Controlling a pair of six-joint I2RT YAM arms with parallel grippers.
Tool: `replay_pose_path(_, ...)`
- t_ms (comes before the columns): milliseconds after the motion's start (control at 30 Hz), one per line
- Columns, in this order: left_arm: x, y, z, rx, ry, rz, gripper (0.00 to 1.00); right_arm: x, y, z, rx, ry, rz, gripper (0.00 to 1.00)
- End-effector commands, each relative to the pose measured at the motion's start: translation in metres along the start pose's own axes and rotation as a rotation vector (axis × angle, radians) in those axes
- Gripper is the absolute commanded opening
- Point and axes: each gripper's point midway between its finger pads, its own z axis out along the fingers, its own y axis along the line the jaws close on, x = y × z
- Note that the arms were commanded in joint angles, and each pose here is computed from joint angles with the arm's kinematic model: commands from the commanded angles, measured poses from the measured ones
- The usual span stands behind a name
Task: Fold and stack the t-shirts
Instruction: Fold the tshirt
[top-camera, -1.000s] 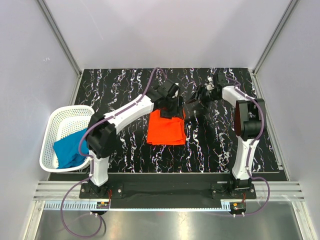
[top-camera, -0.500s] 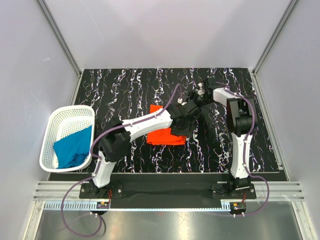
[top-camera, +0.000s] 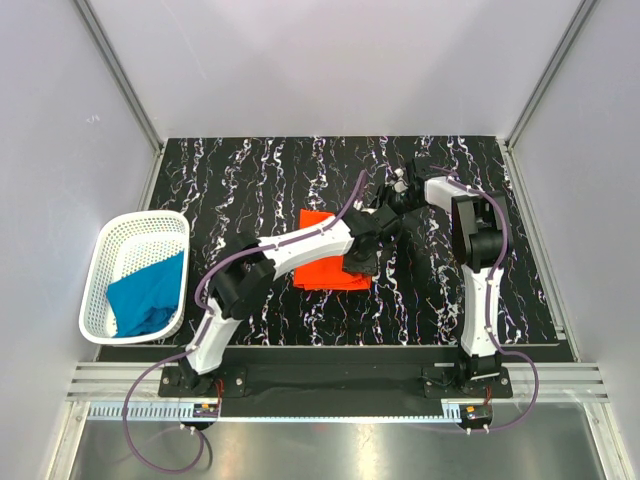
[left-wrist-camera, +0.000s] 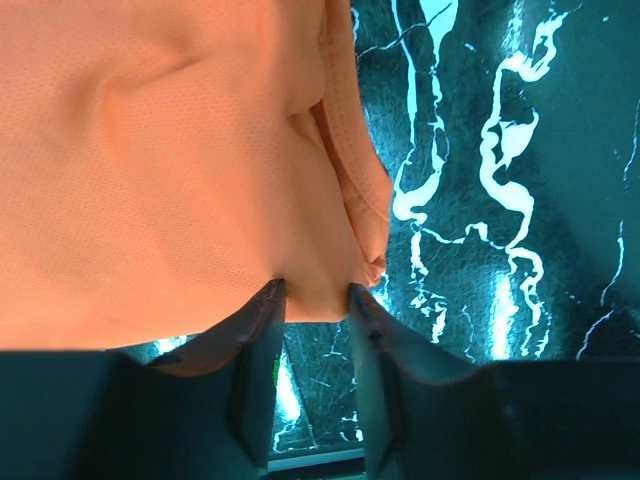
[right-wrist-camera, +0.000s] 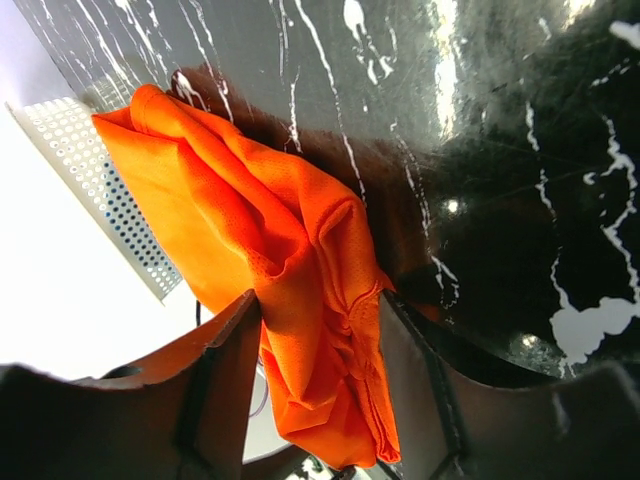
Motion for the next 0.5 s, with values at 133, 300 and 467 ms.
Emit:
replay_pose_path(133, -0.009, -0.013, -0.004, 0.04, -0.01, 0.001, 0.28, -0.01, 0.009, 0.002, -0.015, -0.013, -0.042, 0.56)
replay_pose_path(300, -0.006, -0.015, -0.004, 0.05, 0.004, 0.009, 0.27, -0.014, 0.011, 0.005, -0.024, -0.011, -0.03, 0.52)
replay_pose_path(467, -0.005, -0.018, -0.002, 0.064, 0.016, 0.022, 0.26, -0.018, 0.011, 0.007, -0.022, -0.016, -0.018, 0.32)
